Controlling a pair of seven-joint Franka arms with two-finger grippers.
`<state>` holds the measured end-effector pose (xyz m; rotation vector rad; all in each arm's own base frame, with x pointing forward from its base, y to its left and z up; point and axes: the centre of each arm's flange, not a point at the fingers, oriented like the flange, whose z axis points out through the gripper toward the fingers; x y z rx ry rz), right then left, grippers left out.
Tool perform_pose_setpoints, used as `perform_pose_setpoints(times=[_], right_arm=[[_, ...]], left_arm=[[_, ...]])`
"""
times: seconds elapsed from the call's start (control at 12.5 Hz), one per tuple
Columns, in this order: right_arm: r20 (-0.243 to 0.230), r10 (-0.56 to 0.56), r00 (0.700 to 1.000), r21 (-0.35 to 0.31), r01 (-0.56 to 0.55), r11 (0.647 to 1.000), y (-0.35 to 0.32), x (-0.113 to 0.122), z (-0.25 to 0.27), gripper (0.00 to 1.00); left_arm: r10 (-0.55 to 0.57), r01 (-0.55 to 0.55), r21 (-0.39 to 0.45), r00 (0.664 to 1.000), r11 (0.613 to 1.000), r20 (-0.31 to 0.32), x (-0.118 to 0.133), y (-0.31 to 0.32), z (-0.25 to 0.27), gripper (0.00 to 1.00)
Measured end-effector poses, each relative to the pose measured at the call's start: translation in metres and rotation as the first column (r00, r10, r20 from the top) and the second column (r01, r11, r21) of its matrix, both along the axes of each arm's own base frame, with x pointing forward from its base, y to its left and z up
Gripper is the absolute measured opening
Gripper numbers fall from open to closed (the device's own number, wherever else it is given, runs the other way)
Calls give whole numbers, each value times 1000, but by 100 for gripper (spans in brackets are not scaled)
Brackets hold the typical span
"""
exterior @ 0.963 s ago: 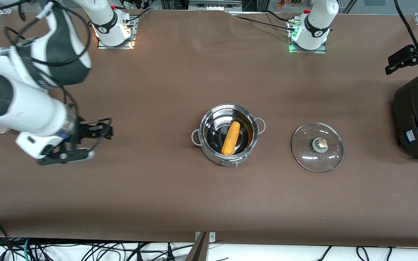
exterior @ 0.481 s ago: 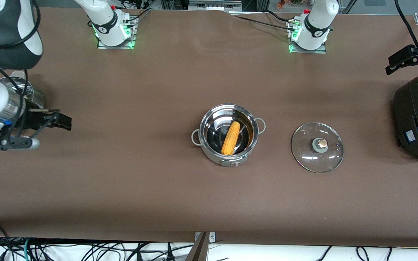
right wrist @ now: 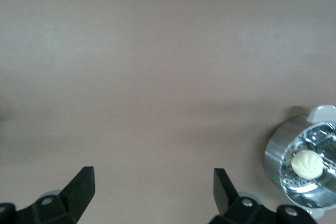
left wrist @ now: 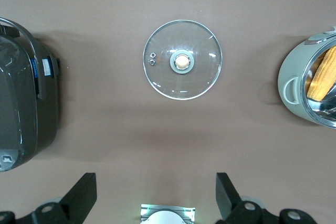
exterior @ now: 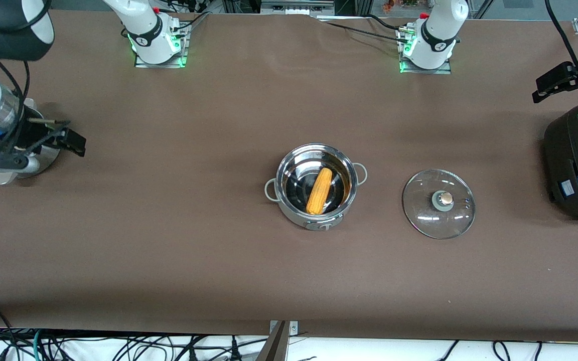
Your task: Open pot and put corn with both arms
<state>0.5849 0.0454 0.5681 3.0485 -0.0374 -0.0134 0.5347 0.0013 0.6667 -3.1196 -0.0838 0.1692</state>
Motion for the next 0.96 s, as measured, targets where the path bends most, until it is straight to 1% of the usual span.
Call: perform_pose_setpoints(times=[0.08, 0.16, 0.24, 0.32, 0.48, 0.72, 0.96], right_arm=[[5, -6, 1000, -8, 6, 1000, -2, -16, 14, 100], [-3, -21, 1000, -7, 21, 1000, -8, -31, 25, 100], [-15, -15, 1000, 12, 15, 1000, -18, -42, 33, 100], [-24, 23, 999, 30, -23, 999, -31, -48, 36, 100], [-41, 87, 995, 54, -85, 995, -61, -51, 31, 100], [-61, 95, 994, 58, -92, 994, -66, -52, 21, 100], [-81, 103, 991, 62, -98, 993, -63, -39, 4, 100]], left_arm=[[-2, 2, 0, 1000, 1000, 0, 0, -1, 0, 100], [-2, 2, 0, 1000, 1000, 0, 0, -1, 0, 100], [-2, 2, 0, 1000, 1000, 0, 0, -1, 0, 100], [-2, 2, 0, 1000, 1000, 0, 0, -1, 0, 100], [-3, 3, -2, 1000, 1000, 0, 0, -2, 0, 100], [-4, 4, -6, 1000, 1000, 0, 0, -2, 0, 100], [-5, 5, -14, 1000, 1000, 0, 0, -3, 0, 100]])
